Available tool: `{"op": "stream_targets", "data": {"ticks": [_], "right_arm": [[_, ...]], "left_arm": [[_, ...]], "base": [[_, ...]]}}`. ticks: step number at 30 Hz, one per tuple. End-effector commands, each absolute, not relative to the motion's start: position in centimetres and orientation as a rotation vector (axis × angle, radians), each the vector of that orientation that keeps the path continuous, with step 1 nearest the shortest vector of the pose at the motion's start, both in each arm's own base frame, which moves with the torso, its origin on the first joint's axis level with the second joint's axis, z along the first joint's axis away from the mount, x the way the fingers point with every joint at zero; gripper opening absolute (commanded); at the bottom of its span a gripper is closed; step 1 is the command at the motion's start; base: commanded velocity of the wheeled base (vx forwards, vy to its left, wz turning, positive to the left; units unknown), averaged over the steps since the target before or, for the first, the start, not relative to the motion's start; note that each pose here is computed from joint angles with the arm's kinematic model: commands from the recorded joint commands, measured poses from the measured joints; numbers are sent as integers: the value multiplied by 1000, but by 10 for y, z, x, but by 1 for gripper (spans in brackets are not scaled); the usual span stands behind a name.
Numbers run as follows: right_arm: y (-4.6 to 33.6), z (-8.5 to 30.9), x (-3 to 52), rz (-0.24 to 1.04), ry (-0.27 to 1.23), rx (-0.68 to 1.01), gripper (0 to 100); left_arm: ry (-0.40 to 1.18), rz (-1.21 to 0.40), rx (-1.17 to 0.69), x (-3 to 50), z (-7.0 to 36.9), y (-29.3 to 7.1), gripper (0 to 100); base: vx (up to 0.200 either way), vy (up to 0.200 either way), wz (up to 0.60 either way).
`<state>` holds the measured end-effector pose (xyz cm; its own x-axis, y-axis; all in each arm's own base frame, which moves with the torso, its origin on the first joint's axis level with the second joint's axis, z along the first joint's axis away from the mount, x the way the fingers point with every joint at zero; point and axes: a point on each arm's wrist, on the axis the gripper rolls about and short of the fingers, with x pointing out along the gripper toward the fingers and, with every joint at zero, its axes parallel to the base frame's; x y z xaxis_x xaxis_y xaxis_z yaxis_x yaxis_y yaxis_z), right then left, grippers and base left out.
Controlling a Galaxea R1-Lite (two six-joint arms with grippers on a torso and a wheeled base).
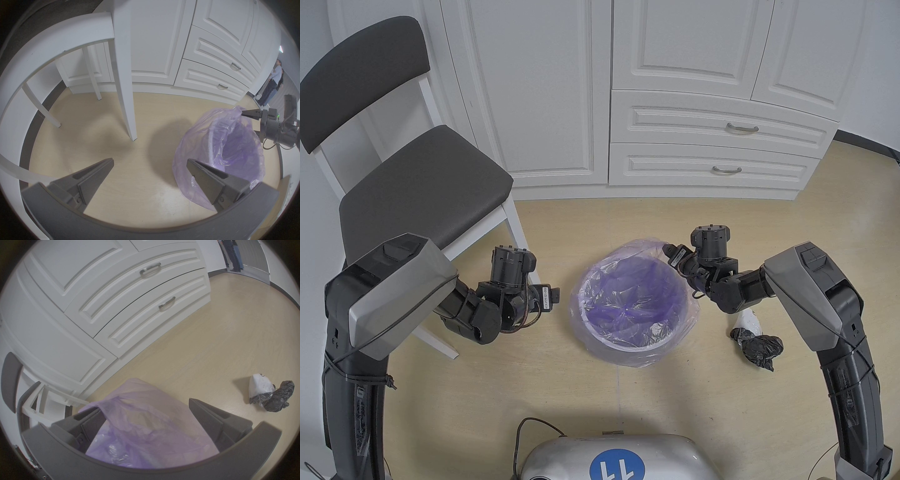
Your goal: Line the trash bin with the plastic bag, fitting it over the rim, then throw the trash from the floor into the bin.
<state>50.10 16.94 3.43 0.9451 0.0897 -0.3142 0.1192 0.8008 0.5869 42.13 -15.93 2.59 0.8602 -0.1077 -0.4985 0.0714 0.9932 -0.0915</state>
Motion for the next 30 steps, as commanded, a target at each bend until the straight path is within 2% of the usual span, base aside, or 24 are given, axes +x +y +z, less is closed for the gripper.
{"op": "stream_targets", "data": {"ticks": [1, 6, 10, 15, 30], "right_arm": [[167, 24, 503, -30, 357, 639, 100], [168, 48, 490, -5, 359, 638, 100], [161, 91, 462, 86, 384, 647, 100], [145, 104, 450, 156, 436, 634, 100], [132, 39, 480, 74, 547, 579, 100]], "left_arm": [[530, -96, -70, 421, 24, -160, 100], [528, -94, -70, 422, 25, -160, 100], [527, -92, -71, 421, 26, -159, 100], [523, -84, -70, 422, 27, -157, 100], [528, -85, -68, 422, 24, -158, 100]], "base": [[0, 0, 0], [0, 0, 0], [0, 0, 0], [0, 0, 0], [0, 0, 0]]}}
